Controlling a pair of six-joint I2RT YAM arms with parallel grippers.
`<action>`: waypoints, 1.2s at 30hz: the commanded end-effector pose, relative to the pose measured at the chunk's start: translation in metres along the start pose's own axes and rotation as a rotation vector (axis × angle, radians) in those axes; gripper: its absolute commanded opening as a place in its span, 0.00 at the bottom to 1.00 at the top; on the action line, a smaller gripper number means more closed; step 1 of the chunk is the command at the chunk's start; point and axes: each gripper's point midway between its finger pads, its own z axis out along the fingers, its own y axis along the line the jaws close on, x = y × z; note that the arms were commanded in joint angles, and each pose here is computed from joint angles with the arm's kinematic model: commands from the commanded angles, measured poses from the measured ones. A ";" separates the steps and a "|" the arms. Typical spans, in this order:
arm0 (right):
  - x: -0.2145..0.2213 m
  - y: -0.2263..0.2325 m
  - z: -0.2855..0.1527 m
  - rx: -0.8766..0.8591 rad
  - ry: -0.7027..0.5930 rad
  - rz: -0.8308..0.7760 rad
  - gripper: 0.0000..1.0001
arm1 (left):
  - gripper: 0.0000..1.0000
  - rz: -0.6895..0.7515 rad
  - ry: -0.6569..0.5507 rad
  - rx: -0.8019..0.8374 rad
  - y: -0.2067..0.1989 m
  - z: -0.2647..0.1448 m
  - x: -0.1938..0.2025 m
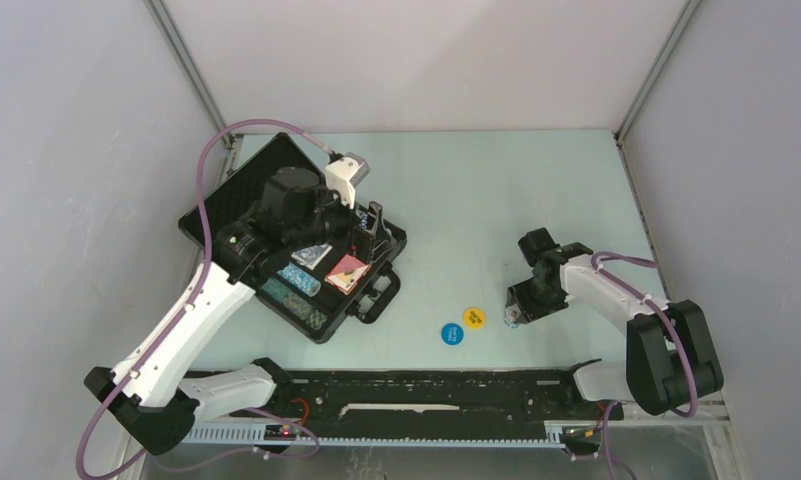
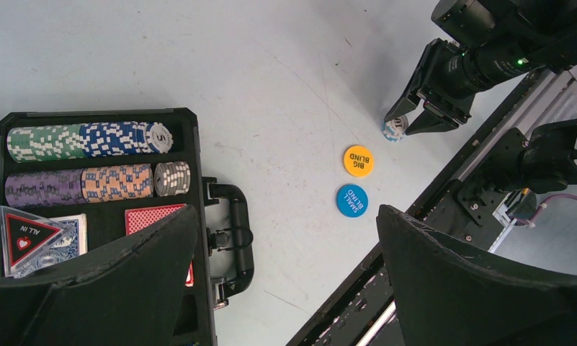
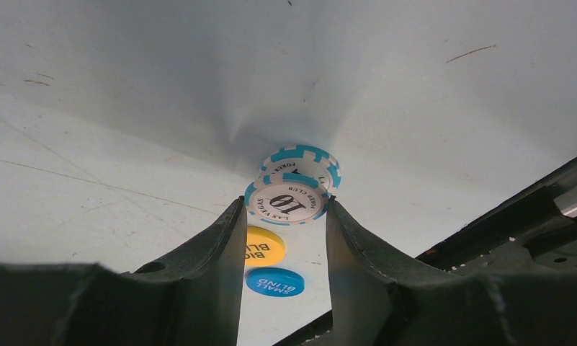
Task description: Pack up texas hold em set
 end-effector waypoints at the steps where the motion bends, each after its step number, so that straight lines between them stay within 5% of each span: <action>1: -0.002 -0.002 0.005 0.010 -0.018 -0.006 0.39 | 1.00 0.007 -0.001 0.024 -0.003 0.002 0.004; 14: -0.003 -0.004 0.009 0.032 -0.021 -0.006 0.47 | 1.00 0.009 0.001 0.022 -0.003 0.002 0.004; 23: 0.004 -0.007 0.000 0.011 -0.011 -0.019 0.80 | 1.00 0.009 -0.001 0.026 -0.004 0.002 0.004; 36: 0.000 0.000 0.014 0.034 0.006 0.006 0.81 | 1.00 0.010 -0.002 0.028 -0.004 0.002 0.004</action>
